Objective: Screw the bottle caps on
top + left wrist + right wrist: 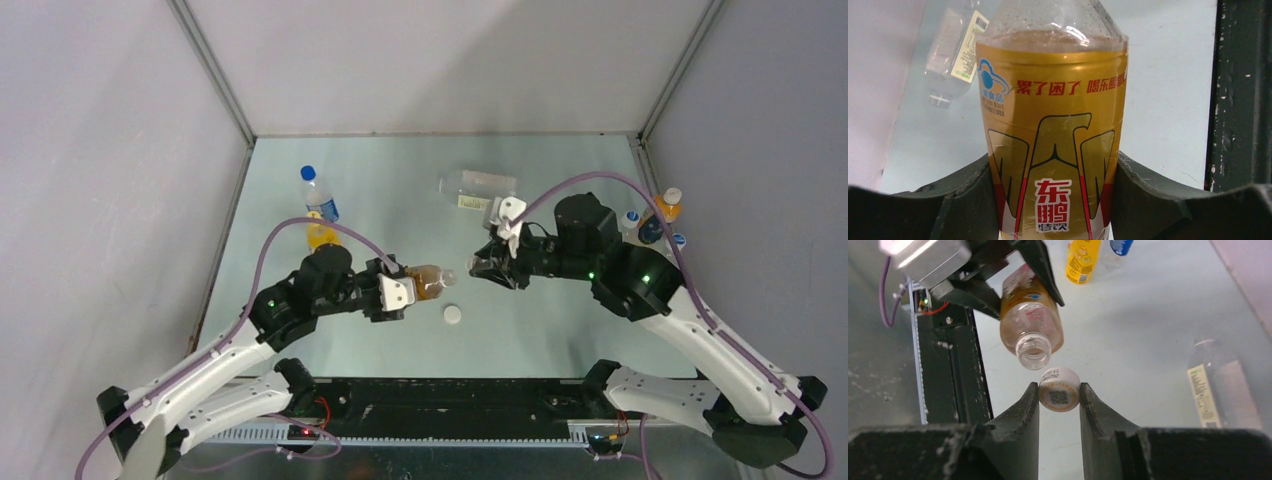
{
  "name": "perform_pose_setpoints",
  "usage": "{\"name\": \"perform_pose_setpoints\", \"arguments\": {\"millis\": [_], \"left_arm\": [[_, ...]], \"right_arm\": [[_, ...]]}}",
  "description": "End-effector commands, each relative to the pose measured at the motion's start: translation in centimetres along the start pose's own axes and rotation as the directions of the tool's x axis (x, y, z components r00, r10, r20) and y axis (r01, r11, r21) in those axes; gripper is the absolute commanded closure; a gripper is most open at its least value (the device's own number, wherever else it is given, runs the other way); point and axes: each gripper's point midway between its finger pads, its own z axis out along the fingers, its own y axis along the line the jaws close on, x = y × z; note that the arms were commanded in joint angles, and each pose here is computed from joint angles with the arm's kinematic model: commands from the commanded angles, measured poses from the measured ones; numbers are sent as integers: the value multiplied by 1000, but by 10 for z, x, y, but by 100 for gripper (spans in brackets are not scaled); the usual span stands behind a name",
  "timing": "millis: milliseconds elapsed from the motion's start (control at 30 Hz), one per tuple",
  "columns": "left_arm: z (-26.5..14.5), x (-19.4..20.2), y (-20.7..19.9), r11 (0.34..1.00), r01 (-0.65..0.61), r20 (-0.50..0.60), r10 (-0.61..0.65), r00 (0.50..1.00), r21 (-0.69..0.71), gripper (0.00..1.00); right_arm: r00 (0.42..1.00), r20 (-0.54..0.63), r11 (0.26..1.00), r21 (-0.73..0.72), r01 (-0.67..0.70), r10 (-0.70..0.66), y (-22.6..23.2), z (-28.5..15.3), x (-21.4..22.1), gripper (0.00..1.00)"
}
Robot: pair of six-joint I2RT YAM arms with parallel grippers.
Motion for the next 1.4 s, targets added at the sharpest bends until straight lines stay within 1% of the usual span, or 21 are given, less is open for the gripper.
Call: {"name": "perform_pose_setpoints", "arguments": {"millis": [0, 100, 200, 467, 667, 833, 1067, 1167, 1367], "left_arm": [[-1, -30, 3, 995, -63, 67, 58, 996, 73, 88], [2, -38, 3, 992, -69, 83, 61, 995, 102, 89], [4, -44, 3, 990, -82, 105, 70, 992, 116, 89], [11, -54, 5, 985, -92, 130, 73, 989, 144, 91], [15, -59, 6, 984, -85, 145, 62, 988, 157, 93], [18, -61, 5, 983, -84, 153, 59, 986, 164, 94], [22, -67, 0, 975, -71, 176, 34, 984, 209, 98], [25, -68, -2, 972, -67, 184, 25, 983, 227, 100], [25, -74, -7, 962, -69, 204, 15, 979, 264, 100]], "right_arm": [[964, 64, 961, -90, 263, -258, 14, -15, -11, 100], [940, 81, 933, -118, 340, -332, 18, -17, -9, 100], [901, 104, 889, -146, 434, -422, 22, -17, -4, 100], [826, 170, 812, -158, 562, -538, 30, -15, -2, 98], [809, 168, 790, -179, 587, -563, 32, -8, 7, 98], [796, 174, 781, -159, 604, -580, 29, -6, 7, 98], [776, 191, 766, -139, 627, -601, 28, -3, 8, 98], [772, 196, 761, -146, 632, -604, 30, -1, 11, 97], [759, 200, 736, -190, 650, -619, 35, -1, 20, 97]]}}
